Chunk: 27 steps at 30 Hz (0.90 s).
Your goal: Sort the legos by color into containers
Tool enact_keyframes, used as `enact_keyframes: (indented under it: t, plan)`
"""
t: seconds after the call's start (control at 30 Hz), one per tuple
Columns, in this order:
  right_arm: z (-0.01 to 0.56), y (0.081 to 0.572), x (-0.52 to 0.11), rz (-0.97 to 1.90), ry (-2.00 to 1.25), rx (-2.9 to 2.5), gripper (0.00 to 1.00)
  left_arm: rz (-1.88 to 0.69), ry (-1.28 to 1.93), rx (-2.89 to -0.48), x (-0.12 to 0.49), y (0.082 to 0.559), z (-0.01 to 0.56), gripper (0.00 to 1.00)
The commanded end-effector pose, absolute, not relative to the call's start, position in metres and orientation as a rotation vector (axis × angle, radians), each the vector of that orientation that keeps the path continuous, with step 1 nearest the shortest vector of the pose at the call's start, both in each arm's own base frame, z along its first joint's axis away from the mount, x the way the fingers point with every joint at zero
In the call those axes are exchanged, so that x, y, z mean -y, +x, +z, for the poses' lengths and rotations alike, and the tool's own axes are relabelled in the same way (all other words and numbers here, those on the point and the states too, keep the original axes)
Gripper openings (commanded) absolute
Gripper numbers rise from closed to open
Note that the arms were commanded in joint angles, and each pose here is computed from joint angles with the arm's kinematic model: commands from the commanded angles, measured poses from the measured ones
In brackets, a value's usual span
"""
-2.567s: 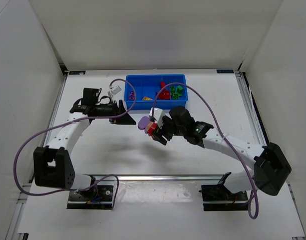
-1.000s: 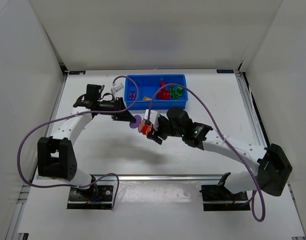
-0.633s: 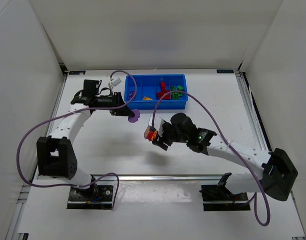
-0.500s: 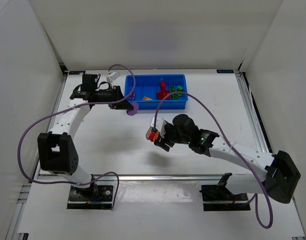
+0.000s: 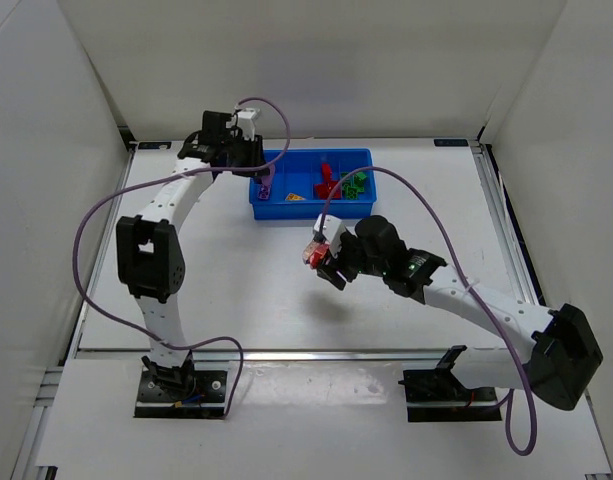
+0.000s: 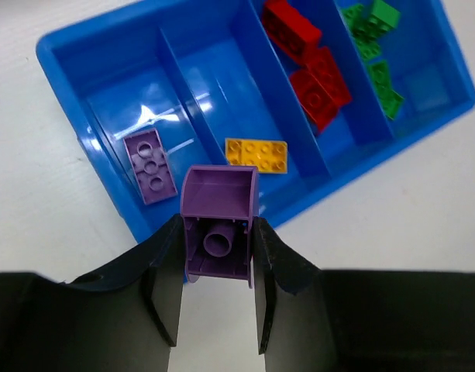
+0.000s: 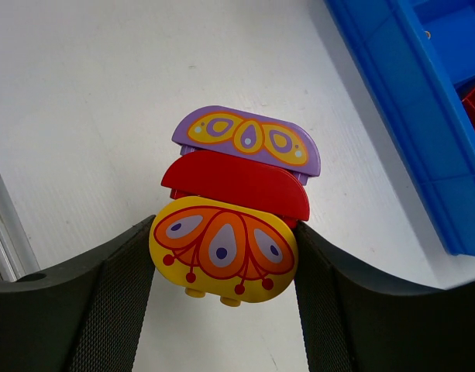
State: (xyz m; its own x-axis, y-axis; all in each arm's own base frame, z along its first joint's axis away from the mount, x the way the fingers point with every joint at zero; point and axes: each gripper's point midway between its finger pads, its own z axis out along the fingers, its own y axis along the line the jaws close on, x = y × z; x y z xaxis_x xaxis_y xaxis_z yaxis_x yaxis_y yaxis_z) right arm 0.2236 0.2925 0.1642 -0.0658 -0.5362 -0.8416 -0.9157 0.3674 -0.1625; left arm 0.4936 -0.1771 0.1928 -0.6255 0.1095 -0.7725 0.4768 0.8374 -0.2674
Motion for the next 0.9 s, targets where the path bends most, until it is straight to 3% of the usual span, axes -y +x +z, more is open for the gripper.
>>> enact_keyframes:
  t: [0.0, 0.17, 0.27, 0.3, 0.37, 0.47, 0.63, 0.7, 0.73, 0.87]
  plan:
    - [0.190, 0.236, -0.300, 0.555, -1.213, -1.706, 0.03, -0.421, 0.399, -2.182, 0.171, 0.519, 0.199, 0.18]
    - [0.196, 0.244, -0.298, 0.556, -1.195, -1.711, 0.03, -0.291, 0.394, -2.211, 0.173, 0.541, 0.174, 0.24]
    - [0.197, 0.249, -0.296, 0.554, -1.185, -1.717, 0.03, -0.266, 0.388, -2.215, 0.175, 0.548, 0.168, 0.37]
    - [0.197, 0.249, -0.296, 0.559, -1.186, -1.716, 0.03, -0.245, 0.385, -2.214, 0.174, 0.550, 0.168, 0.48]
    - [0.197, 0.250, -0.296, 0.558, -1.187, -1.715, 0.03, -0.243, 0.389, -2.212, 0.177, 0.550, 0.168, 0.58]
    - [0.196, 0.251, -0.295, 0.555, -1.188, -1.711, 0.03, -0.292, 0.402, -2.181, 0.183, 0.545, 0.184, 0.65]
    - [0.199, 0.249, -0.300, 0.577, -1.197, -1.687, 0.03, -0.493, 0.447, -2.080, 0.202, 0.507, 0.248, 0.82]
    - [0.202, 0.251, -0.302, 0.579, -1.201, -1.666, 0.03, -0.620, 0.502, -2.067, 0.205, 0.482, 0.258, 0.82]
    - [0.205, 0.251, -0.304, 0.583, -1.205, -1.648, 0.04, -0.807, 0.602, -1.988, 0.220, 0.450, 0.286, 0.82]
    - [0.214, 0.256, -0.309, 0.571, -1.227, -1.600, 0.03, -1.325, 0.705, -1.914, 0.219, 0.377, 0.305, 0.82]
